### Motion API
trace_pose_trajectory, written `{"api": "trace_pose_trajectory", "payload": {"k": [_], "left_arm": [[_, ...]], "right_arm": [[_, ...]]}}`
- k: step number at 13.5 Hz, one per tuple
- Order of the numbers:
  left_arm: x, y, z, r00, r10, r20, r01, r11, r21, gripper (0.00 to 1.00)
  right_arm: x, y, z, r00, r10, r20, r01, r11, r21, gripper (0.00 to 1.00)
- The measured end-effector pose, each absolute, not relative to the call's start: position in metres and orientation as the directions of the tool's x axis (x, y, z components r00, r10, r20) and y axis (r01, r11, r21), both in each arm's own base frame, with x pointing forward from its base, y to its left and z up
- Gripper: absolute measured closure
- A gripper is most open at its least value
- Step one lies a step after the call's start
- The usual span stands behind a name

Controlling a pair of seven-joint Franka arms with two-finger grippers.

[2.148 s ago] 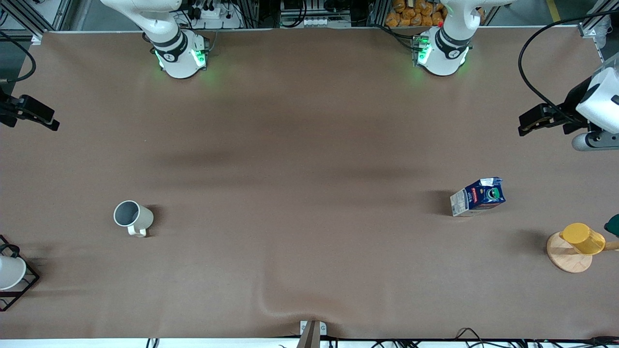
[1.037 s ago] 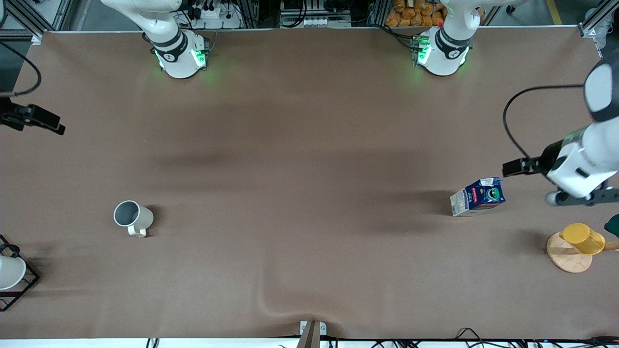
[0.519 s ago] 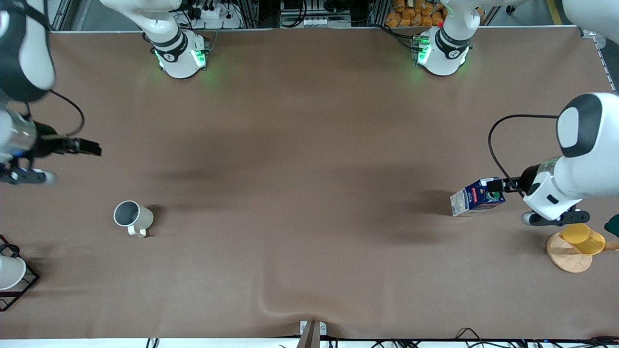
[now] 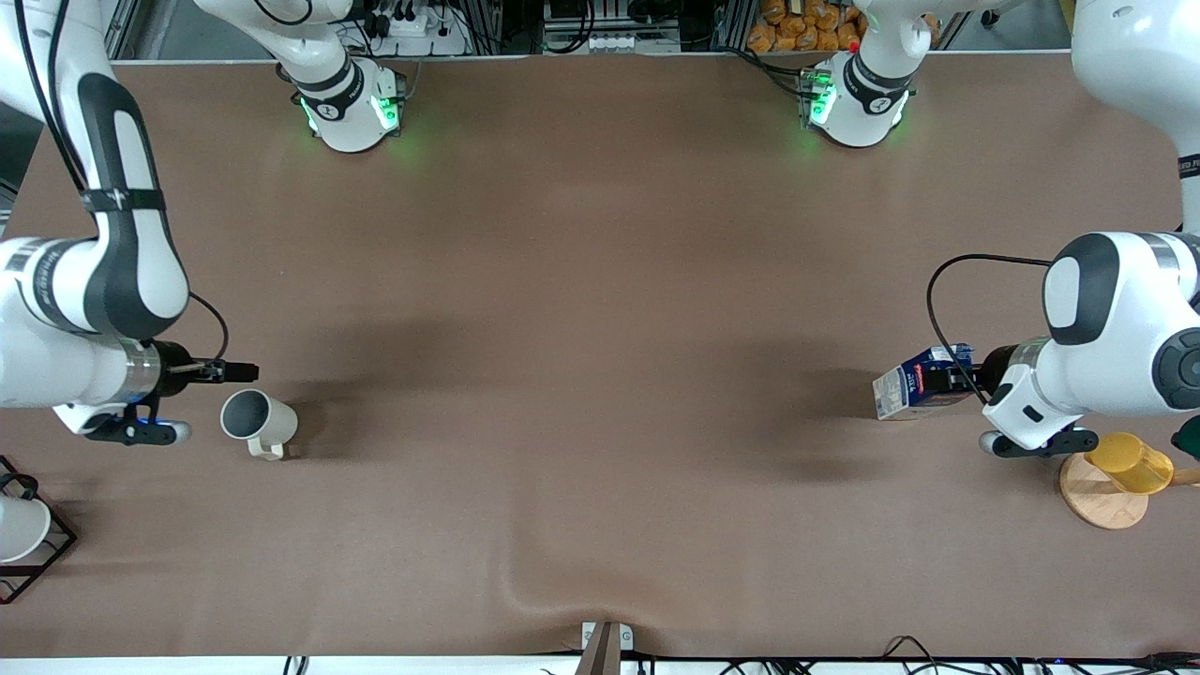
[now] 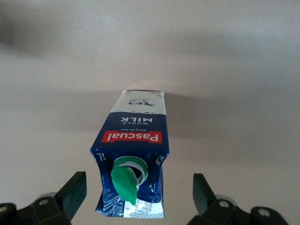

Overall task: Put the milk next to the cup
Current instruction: 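Grasp the milk carton with the left gripper while the right gripper reaches the mug, then grasp the white mug with the right gripper and lift the carton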

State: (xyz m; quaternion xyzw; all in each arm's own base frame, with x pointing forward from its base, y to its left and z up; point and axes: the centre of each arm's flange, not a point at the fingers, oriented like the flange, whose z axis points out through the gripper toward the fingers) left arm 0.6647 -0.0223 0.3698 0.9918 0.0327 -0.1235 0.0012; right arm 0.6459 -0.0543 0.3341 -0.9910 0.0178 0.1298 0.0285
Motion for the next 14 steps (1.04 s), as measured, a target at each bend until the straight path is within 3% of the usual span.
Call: {"api": "trace_pose_trajectory", "payload": {"k": [6, 9, 14], "left_arm": [[0.657, -0.012, 0.35, 0.954, 0.086, -0.286, 0.086, -0.996, -0.012, 0.0], [0.654, -0.005, 0.343, 0.949, 0.096, -0.299, 0.097, -0.995, -0.014, 0.0], [0.654, -0.006, 0.339, 0.948, 0.095, -0.303, 0.095, -0.995, -0.014, 0.0]], "right_arm": [[0.667, -0.096, 0.302, 0.961, 0.26, -0.097, 0.254, -0.965, -0.069, 0.0], [0.665, -0.113, 0.264, 0.95, 0.289, -0.12, 0.28, -0.956, -0.085, 0.0], [0.665, -0.101, 0.244, 0.938, 0.316, -0.143, 0.303, -0.947, -0.107, 0.0]]}}
